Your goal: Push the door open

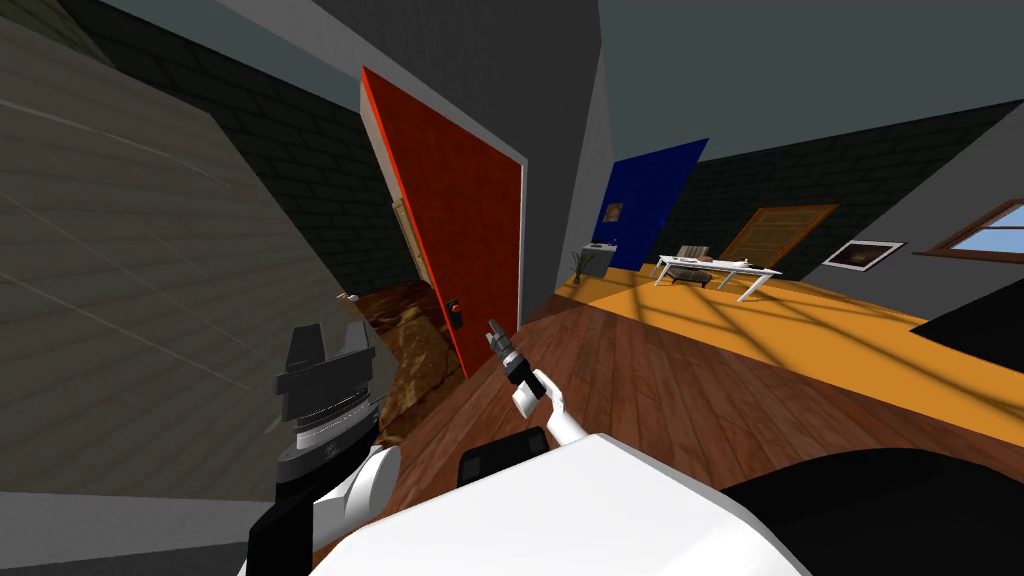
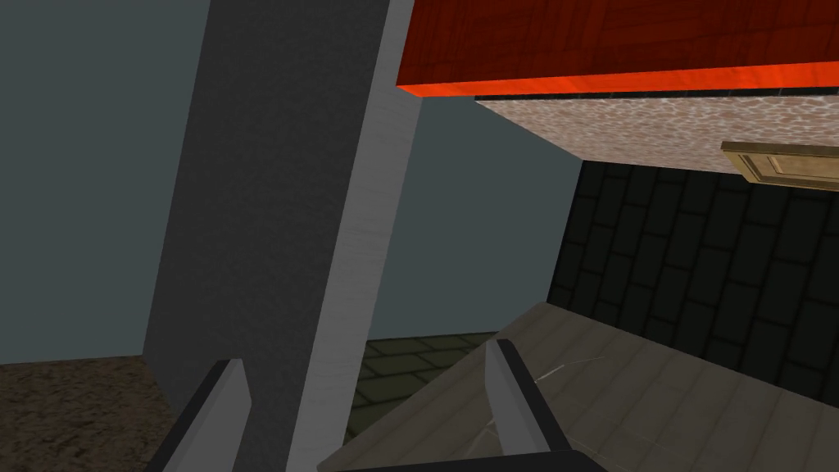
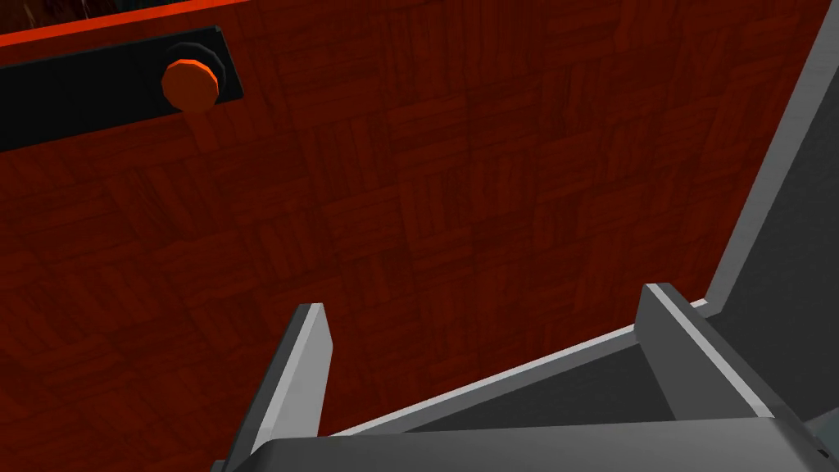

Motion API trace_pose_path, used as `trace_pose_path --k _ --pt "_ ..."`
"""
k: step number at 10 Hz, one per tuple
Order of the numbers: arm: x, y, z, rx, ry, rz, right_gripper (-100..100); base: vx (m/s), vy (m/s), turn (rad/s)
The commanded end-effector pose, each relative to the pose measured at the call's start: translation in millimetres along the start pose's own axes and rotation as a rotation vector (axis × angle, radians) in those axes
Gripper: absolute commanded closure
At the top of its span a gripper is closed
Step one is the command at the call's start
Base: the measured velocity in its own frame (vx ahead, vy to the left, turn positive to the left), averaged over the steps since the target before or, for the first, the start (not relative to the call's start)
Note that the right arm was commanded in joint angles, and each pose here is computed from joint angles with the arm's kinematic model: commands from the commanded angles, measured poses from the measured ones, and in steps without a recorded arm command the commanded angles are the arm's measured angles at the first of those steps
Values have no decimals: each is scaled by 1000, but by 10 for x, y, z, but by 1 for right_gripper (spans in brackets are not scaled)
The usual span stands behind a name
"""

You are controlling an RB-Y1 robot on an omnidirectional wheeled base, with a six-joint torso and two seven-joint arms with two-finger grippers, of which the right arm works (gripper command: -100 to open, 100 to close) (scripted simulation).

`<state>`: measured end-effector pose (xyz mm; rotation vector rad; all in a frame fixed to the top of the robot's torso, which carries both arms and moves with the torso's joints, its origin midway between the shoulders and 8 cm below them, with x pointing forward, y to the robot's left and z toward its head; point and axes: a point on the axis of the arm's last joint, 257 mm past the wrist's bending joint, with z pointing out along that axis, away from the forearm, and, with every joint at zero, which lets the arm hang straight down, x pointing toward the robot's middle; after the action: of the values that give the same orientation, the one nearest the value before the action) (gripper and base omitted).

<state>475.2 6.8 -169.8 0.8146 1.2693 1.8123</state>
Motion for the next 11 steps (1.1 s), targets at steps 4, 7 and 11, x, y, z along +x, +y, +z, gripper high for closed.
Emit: trace_pose_path --k 4,7,11 --pt "227 -352 54 73 61 6 -100 91 39 -52" --pt "362 -552 71 116 97 5 -100 102 45 -60" --pt "553 -846 74 182 150 -2 -100 96 38 -61"
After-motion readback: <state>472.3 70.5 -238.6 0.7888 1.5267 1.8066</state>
